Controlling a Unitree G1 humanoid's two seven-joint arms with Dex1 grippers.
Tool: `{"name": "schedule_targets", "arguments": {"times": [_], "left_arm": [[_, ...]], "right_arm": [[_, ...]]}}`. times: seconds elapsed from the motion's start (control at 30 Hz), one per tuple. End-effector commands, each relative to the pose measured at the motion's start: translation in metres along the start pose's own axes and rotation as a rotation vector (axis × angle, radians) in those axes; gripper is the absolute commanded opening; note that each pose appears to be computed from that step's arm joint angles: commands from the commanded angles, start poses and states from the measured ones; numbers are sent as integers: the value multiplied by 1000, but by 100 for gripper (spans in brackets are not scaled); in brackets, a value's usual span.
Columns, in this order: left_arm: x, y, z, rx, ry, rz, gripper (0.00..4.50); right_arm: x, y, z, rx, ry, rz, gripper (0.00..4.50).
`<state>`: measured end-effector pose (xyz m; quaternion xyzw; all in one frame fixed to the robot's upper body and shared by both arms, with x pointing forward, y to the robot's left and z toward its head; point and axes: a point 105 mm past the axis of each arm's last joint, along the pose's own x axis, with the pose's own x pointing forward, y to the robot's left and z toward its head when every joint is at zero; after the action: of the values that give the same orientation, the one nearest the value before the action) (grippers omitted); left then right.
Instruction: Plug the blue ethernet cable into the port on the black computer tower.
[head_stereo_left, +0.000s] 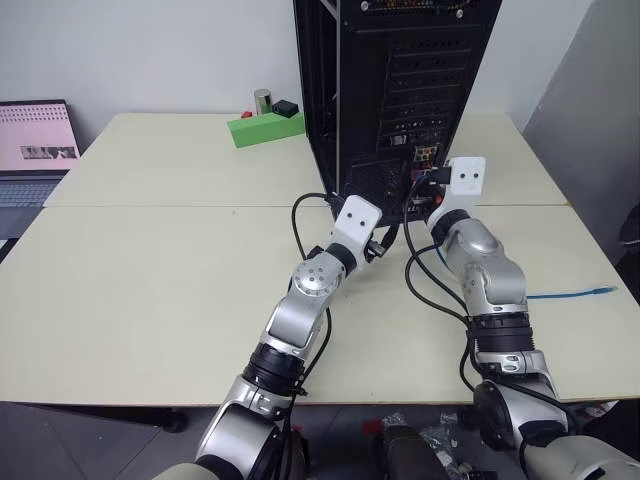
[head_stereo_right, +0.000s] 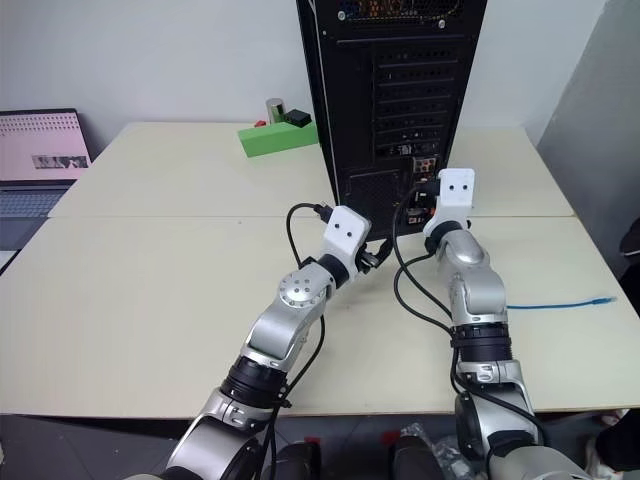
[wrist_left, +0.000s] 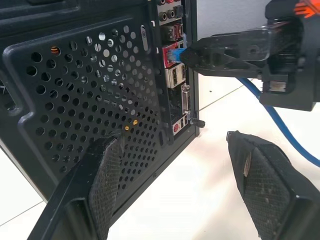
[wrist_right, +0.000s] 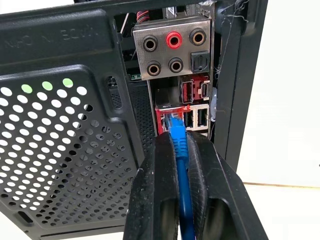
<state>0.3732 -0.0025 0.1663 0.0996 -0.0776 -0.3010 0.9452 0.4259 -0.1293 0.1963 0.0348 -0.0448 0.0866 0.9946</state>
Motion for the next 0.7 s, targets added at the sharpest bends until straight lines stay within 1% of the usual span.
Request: {"name": "schedule_targets", "arguments": {"times": [0.03, 0.5, 0.53, 0.6, 0.7], "left_arm": [[-2, -1, 22, 3, -81, 3, 346], [-2, -1, 23, -2, -86, 1, 346], [-3, 0, 23, -2, -86, 1, 346], [-3, 0, 23, -2, -86, 2, 346], [-3, 1, 23, -2, -88, 3, 346]], "right_arm": [[6, 4, 26, -7, -83, 6, 0], [9, 6, 24, -10, -70, 35, 0], [8, 4, 23, -11, -64, 39, 35], [7, 2, 21, -15, -56, 44, 71], [2, -1, 18, -34, -36, 64, 136]]}}
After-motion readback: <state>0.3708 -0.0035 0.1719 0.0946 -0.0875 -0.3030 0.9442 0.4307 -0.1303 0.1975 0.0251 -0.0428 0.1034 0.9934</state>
